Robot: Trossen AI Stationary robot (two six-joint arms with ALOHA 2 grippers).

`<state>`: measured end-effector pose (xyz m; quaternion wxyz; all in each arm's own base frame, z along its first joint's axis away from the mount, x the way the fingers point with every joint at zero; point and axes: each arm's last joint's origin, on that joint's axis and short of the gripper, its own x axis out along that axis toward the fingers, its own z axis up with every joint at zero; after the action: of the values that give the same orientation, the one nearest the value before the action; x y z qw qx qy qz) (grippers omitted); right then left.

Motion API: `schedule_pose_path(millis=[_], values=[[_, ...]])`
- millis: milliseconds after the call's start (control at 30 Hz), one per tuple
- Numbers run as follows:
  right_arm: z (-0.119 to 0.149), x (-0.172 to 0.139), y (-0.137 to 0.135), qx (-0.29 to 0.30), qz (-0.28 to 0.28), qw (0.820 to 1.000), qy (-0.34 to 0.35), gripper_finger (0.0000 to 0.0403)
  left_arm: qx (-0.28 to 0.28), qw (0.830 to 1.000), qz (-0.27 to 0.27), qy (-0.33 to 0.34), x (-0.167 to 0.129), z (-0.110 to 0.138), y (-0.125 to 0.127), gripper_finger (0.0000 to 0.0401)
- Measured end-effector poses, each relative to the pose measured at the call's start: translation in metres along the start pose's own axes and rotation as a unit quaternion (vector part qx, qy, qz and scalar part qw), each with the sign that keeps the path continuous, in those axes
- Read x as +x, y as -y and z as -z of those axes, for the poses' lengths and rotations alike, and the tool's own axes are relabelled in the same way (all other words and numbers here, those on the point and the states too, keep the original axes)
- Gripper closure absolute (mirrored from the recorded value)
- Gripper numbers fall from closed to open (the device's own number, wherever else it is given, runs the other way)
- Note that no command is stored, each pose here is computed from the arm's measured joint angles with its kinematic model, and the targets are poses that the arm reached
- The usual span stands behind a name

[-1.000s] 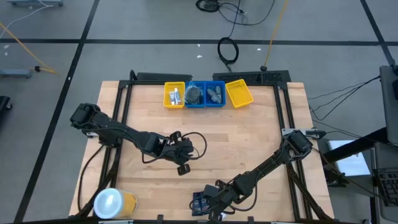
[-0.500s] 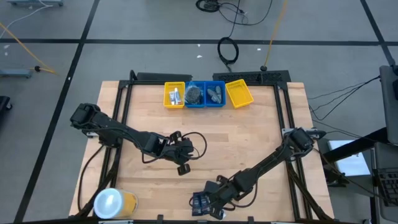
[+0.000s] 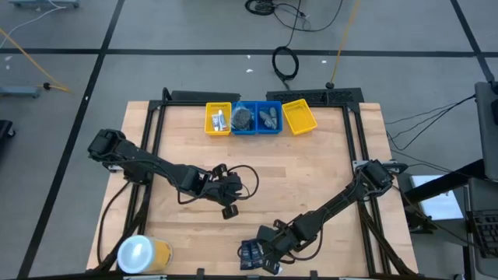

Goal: Pick & Place Travel size toiletries
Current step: Put the toothpaste into the left yellow bin

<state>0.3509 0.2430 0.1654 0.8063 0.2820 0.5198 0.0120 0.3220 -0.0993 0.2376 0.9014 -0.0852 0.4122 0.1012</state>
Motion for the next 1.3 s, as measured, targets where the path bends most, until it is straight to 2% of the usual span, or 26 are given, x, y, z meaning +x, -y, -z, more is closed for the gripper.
schedule_pose_path(millis=[233,667,800,933,1300], values=[[0.001,0.017,0.006,0.008,0.004,1.000,-0.003,0.0303,-0.001,1.000,0.000,0.000,0.000,0.000,0.000,0.0324],[0.009,0.029,0.013,0.003,0.027,0.999,-0.039,0.0303,-0.001,1.000,0.000,0.000,0.000,0.000,0.000,0.0324],[0.010,0.030,0.013,0.003,0.028,0.999,-0.042,0.0316,-0.001,1.000,0.000,0.000,0.000,0.000,0.000,0.0325],[0.008,0.024,0.011,-0.014,0.026,0.999,-0.034,0.0350,0.000,1.000,0.000,0.000,0.000,0.000,0.000,0.0324],[-0.002,-0.003,0.006,-0.065,0.049,0.996,0.036,0.0350,0.000,1.000,0.000,0.001,0.000,0.000,0.000,0.0324]])
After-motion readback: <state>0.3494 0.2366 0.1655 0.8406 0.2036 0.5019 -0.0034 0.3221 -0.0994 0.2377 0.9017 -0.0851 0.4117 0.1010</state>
